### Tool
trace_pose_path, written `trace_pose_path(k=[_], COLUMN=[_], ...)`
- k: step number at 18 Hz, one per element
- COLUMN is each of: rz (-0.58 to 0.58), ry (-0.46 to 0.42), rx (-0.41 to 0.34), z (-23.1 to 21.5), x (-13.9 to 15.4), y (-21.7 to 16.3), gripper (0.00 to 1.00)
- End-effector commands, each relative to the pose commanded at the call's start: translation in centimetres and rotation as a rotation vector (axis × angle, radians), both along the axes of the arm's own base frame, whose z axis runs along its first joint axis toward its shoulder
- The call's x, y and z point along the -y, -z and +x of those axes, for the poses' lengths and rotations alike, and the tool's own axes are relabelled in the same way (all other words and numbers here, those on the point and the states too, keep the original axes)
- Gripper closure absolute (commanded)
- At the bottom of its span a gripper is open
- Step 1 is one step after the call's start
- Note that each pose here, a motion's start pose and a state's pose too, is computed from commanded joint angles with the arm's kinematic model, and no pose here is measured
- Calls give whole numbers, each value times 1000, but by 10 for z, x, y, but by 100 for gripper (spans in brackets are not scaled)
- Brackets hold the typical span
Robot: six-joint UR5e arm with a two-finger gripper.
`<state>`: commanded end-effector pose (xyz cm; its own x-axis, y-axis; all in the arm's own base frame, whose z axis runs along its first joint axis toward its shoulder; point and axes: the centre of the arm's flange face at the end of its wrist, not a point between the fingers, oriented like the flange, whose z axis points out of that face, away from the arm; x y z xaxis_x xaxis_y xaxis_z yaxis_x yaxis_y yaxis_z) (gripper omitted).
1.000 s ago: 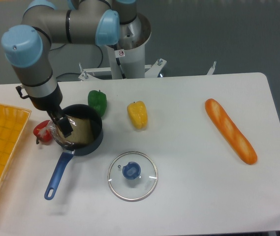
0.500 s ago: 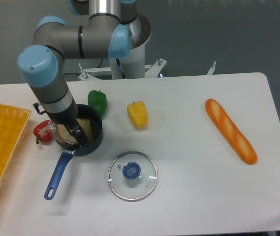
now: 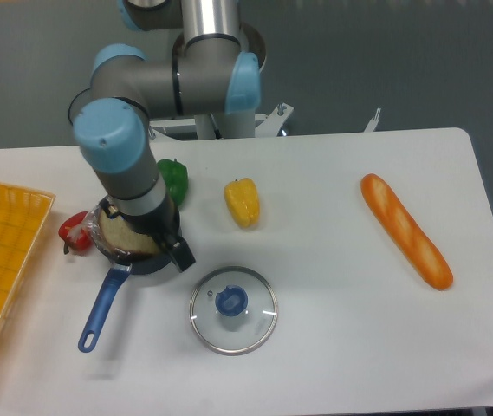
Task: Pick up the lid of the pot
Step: 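Lift the gripper from the saucepan and move it over the glass lid, then lower the gripper onto the blue knob of the glass lid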
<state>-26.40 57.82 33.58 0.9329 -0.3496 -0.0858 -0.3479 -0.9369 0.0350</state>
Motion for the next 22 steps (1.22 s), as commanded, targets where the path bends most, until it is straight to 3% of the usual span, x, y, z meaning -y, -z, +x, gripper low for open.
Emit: trace_pose_path(k=[2,10,22], rz=[-26,-19,-41], ry=[-28,-74,-72], rx=[19,58,84], z=[-21,-64,-91], x=[0,-7,-7], y=[22,49,89], gripper=[0,0,0])
